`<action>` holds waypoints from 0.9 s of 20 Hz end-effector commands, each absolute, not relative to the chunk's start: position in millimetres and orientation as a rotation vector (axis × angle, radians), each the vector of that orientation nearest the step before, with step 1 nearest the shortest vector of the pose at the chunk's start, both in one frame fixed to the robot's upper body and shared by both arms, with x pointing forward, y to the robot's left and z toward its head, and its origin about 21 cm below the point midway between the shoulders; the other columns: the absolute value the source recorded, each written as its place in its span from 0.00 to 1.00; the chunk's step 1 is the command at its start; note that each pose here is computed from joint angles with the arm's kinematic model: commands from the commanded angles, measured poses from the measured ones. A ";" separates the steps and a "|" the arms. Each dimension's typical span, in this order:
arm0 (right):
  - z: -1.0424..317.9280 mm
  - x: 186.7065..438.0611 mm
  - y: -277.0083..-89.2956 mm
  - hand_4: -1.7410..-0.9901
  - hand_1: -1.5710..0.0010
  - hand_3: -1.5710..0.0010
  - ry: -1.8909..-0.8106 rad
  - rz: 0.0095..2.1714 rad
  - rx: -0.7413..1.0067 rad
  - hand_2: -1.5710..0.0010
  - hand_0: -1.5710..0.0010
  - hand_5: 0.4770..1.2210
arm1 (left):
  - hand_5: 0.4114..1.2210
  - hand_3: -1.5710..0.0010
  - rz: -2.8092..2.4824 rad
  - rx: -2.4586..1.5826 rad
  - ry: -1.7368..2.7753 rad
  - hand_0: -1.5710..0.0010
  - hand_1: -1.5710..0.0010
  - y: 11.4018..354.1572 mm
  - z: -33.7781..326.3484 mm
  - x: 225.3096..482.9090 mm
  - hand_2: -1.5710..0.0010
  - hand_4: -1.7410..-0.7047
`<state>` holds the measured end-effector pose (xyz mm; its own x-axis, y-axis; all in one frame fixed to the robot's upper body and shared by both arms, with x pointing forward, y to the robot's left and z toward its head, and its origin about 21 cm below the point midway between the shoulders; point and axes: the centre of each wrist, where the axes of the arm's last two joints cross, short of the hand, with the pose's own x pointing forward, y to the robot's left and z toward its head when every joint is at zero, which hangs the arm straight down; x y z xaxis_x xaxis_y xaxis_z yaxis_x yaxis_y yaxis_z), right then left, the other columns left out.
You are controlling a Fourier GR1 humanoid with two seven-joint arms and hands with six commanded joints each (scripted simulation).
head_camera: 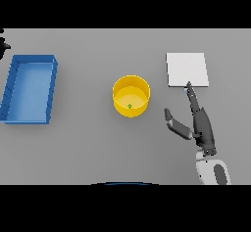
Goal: Pick up the red beaker and tilt it to pour out 1 green nut into yellow bowl. Pick up the yellow bowl and place it on the metallic measuring scale.
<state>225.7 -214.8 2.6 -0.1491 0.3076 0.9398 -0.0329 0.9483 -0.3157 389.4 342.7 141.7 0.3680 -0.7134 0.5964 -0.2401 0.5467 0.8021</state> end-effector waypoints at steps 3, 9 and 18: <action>2.2 226.6 -214.6 0.70 1.00 1.00 -1.704 0.299 -0.209 1.00 1.00 0.25 | 1.00 0.06 -0.325 0.972 -1.151 0.00 0.00 339.8 120.3 372.7 0.00 0.00; -0.5 221.9 -214.3 0.72 1.00 1.00 -1.710 0.303 -0.213 1.00 1.00 0.25 | 0.78 0.02 -0.307 0.958 -1.101 0.00 0.00 331.3 98.7 357.1 0.00 0.00; -0.4 220.5 -211.9 0.74 1.00 1.00 -1.715 0.301 -0.216 1.00 1.00 0.26 | 0.39 0.71 -0.559 0.785 -0.954 0.62 0.69 337.3 106.9 340.1 0.69 0.80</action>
